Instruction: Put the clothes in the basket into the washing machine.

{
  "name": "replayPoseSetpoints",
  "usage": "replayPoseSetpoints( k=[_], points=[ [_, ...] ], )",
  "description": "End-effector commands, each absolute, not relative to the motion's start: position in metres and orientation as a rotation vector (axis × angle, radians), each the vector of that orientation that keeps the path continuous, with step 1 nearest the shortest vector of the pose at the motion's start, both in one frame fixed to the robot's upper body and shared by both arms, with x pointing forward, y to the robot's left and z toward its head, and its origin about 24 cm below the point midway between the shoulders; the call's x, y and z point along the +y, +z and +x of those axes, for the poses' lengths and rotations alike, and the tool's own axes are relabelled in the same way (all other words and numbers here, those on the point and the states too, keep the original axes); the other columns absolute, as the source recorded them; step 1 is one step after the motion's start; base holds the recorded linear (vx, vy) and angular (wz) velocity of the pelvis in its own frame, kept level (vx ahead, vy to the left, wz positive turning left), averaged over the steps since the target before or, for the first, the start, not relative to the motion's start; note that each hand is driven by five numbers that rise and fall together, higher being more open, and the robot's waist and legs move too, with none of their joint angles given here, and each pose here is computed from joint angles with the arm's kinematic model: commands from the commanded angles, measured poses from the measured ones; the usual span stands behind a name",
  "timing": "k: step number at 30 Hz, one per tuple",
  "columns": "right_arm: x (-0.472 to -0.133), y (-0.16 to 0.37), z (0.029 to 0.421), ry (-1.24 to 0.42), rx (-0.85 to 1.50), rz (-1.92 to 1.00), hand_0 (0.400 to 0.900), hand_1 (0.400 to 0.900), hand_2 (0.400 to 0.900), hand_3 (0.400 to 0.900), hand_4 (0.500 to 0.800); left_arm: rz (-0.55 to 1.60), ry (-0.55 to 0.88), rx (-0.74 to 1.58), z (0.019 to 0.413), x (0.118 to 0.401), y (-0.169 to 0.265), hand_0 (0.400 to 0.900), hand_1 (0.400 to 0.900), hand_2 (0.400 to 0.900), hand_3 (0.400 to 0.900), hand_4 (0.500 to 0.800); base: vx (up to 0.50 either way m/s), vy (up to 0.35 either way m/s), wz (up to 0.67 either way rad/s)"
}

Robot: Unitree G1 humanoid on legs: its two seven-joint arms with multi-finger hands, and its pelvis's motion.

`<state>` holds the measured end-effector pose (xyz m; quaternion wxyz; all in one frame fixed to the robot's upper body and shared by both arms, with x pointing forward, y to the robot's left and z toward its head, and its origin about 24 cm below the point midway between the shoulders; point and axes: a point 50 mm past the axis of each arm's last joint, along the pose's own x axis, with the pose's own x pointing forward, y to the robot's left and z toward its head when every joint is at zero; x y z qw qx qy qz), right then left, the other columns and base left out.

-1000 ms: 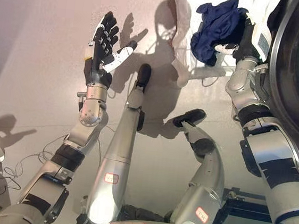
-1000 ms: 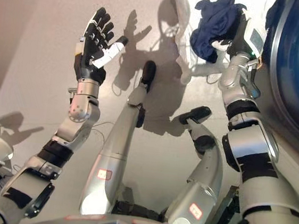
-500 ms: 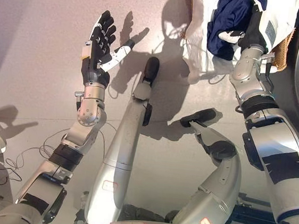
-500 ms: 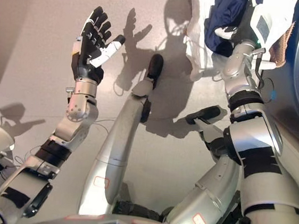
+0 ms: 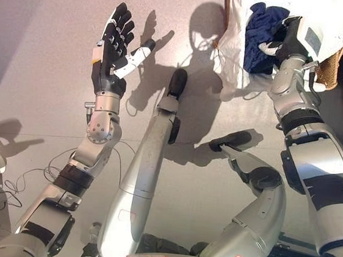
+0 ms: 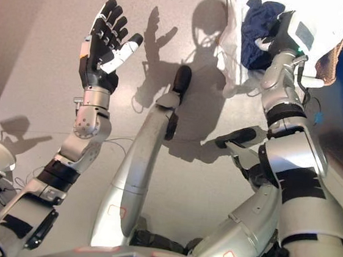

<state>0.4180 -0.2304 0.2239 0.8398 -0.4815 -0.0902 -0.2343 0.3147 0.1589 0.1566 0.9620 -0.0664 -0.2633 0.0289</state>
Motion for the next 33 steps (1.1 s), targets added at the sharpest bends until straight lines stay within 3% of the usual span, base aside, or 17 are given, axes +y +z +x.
replayPoseSetpoints(
  k=[1,6,14,26,33],
  points=[
    [-0.230,0.194,0.415,-0.446,-0.140,-1.090,0.400,0.400,0.400,0.400,0.500,-0.230,0.069,-0.694,0.295,0.164,0.177,0.900,0.900,0.900,0.900,0.800,-0.024,0.023,-0.06],
    [-0.234,0.229,0.412,-0.532,-0.308,-1.055,0.400,0.400,0.400,0.400,0.500,-0.211,0.145,-0.722,0.289,0.177,0.180,0.900,0.900,0.900,0.900,0.800,-0.028,0.033,-0.13],
    [-0.215,0.271,0.389,-0.536,-0.655,-0.960,0.400,0.400,0.400,0.400,0.500,-0.214,0.280,-0.718,0.285,0.195,0.176,0.900,0.900,0.900,0.900,0.800,-0.030,0.050,-0.27],
    [-0.261,0.285,0.329,-0.742,-0.857,-0.619,0.400,0.400,0.400,0.400,0.500,-0.195,0.384,-0.674,0.277,0.218,0.164,0.900,0.900,0.900,0.900,0.800,-0.014,0.015,-0.12],
    [-0.291,0.287,0.330,-0.934,-0.803,-0.410,0.400,0.400,0.400,0.400,0.500,-0.196,0.389,-0.644,0.275,0.222,0.156,0.900,0.900,0.900,0.900,0.800,-0.018,0.027,-0.13]
  ],
)
